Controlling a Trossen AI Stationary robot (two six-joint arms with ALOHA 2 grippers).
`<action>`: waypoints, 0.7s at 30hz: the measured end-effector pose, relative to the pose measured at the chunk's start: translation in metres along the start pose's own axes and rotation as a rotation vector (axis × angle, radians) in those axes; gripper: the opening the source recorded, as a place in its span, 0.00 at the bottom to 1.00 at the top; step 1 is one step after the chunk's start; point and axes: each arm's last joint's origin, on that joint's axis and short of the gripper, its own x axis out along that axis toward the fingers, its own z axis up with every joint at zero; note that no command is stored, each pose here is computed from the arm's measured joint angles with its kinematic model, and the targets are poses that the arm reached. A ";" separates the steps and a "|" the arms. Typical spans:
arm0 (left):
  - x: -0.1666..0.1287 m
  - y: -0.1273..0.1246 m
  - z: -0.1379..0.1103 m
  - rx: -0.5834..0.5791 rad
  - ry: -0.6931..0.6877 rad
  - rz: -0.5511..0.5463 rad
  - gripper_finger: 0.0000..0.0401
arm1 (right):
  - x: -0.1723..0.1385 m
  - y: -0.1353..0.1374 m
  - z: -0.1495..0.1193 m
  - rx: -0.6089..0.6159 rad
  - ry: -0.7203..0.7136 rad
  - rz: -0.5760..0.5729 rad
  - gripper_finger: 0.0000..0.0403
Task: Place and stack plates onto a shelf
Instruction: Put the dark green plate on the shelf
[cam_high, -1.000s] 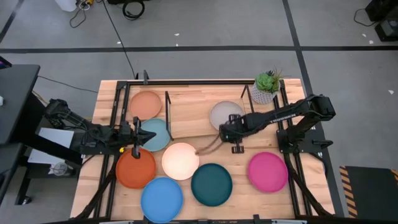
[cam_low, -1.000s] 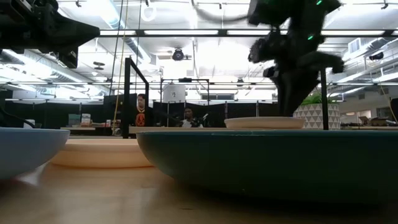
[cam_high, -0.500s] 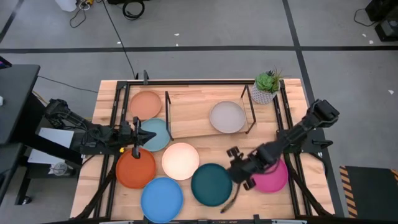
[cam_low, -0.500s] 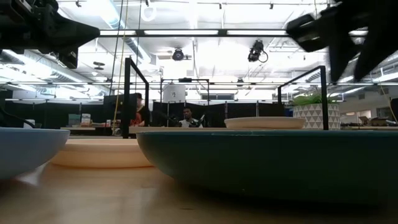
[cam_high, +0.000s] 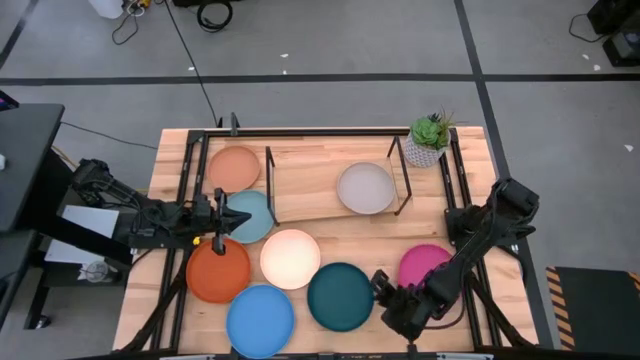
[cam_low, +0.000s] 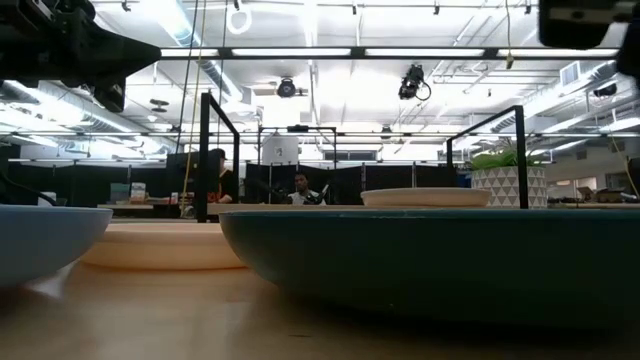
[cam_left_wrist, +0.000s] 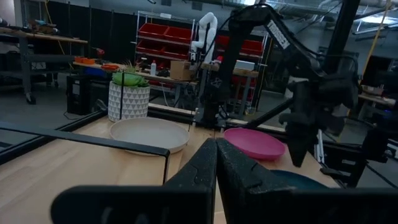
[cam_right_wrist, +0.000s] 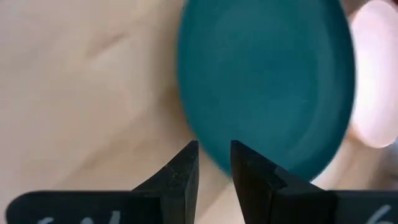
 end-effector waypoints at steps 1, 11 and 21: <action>0.000 0.000 0.000 0.000 -0.001 0.000 0.04 | 0.004 0.001 0.000 -0.024 0.008 -0.014 0.25; 0.000 0.000 -0.003 0.021 0.028 0.003 0.04 | 0.024 0.005 0.005 -0.138 -0.019 -0.007 0.25; 0.000 0.000 -0.003 0.020 0.027 0.002 0.04 | 0.029 -0.003 0.004 -0.110 -0.035 0.045 0.14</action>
